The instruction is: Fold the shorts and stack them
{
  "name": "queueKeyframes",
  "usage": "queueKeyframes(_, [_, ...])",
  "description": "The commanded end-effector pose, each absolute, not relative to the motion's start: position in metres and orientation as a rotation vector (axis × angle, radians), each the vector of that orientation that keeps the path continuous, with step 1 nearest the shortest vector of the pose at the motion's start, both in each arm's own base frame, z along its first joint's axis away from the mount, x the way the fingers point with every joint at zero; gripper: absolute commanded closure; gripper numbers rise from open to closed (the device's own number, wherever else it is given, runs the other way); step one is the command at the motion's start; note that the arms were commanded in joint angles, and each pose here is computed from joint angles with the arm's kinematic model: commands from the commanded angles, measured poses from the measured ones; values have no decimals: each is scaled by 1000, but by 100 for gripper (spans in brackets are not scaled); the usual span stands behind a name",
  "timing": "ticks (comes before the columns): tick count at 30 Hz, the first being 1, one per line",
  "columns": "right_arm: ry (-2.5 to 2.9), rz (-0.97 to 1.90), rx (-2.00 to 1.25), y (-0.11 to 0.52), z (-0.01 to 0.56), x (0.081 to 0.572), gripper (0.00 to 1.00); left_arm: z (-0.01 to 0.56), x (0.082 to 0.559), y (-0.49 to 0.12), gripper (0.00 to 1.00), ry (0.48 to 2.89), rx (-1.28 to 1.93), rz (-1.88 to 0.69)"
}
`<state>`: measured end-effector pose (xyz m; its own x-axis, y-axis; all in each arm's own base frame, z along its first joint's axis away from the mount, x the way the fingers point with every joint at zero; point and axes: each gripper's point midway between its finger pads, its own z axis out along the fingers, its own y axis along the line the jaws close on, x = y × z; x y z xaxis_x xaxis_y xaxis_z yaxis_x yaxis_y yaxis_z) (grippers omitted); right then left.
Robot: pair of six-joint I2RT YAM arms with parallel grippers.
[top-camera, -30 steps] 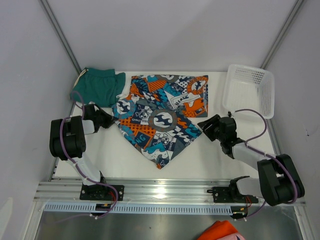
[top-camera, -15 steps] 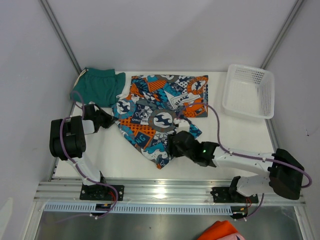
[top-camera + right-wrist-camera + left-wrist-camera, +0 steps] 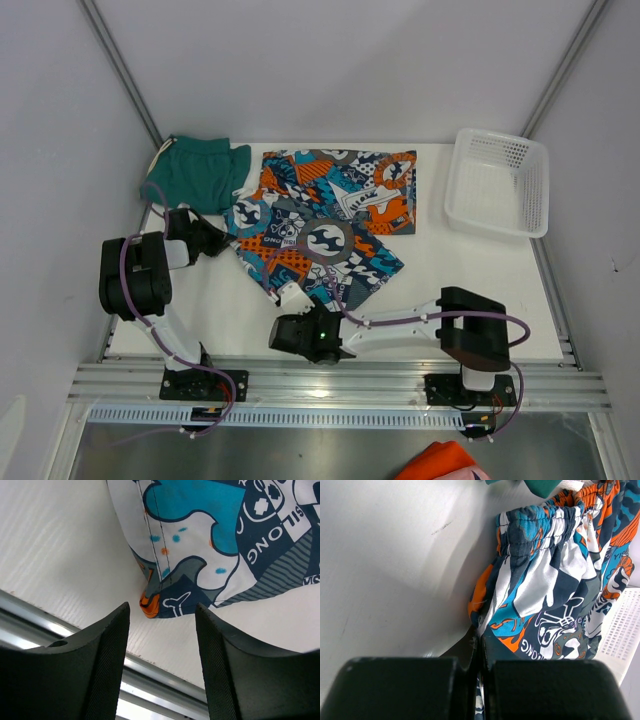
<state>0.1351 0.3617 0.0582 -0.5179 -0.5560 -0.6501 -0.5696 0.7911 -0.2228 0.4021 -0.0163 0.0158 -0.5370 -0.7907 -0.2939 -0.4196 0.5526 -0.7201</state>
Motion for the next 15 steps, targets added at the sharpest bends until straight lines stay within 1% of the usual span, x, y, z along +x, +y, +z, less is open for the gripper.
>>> queueKeyframes(1, [2171,-120,-844,356,67,148,42,12,399,-9,100,2169,-982,-747])
queueKeyframes(6, [2148,-248,-884,357,58,155,40,14,399,-8,100,2163,-981,-747])
queueKeyframes(12, [2149,-281,-923,362,45,156,41,13,399,-9,100,2165,-982,-747])
queueKeyframes(14, [2143,-302,-925,360,44,157,43,12,398,-10,100,2169,-981,-751])
queueKeyframes(15, [2144,-334,-927,357,40,159,46,13,399,-9,100,2166,-981,-750])
